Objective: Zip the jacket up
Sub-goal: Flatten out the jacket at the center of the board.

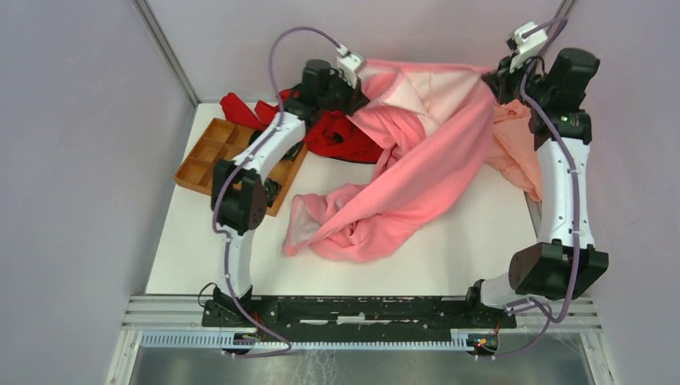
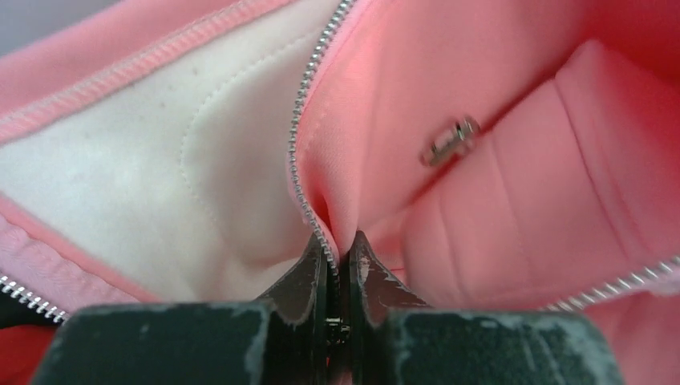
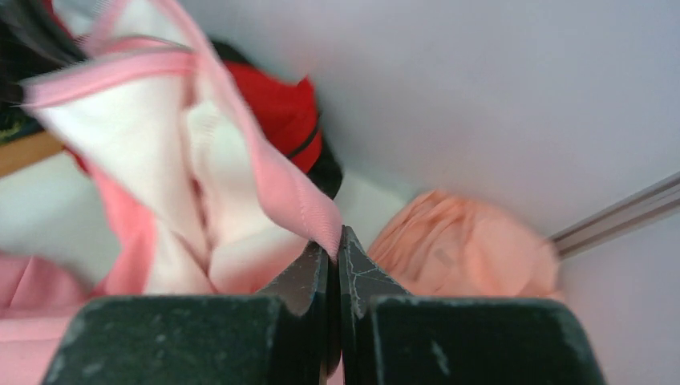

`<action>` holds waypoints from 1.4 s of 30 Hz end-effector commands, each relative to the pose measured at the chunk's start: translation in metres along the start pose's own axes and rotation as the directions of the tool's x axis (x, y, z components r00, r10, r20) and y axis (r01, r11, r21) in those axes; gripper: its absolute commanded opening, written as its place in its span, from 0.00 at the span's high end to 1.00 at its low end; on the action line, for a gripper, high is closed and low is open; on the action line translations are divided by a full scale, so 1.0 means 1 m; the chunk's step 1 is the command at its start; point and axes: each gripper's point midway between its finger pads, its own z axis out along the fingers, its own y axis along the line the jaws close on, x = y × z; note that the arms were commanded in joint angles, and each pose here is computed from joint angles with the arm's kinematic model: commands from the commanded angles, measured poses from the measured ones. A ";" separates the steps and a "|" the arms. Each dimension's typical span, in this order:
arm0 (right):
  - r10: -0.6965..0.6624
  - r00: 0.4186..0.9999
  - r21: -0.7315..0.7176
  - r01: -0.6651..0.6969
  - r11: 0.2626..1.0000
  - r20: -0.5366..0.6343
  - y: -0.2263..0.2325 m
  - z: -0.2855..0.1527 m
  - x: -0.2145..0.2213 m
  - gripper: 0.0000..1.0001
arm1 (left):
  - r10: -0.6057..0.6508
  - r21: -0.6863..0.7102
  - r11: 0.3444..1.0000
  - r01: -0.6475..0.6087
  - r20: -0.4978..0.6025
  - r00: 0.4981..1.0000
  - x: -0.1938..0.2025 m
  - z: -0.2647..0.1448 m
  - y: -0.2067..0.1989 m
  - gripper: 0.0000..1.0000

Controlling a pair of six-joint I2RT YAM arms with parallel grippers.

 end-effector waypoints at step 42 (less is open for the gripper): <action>-0.125 0.991 0.432 0.089 0.897 0.056 -0.090 0.015 -0.031 0.97 | 0.022 -0.032 0.999 -0.010 0.379 0.925 -0.144 -0.170 -0.011 0.98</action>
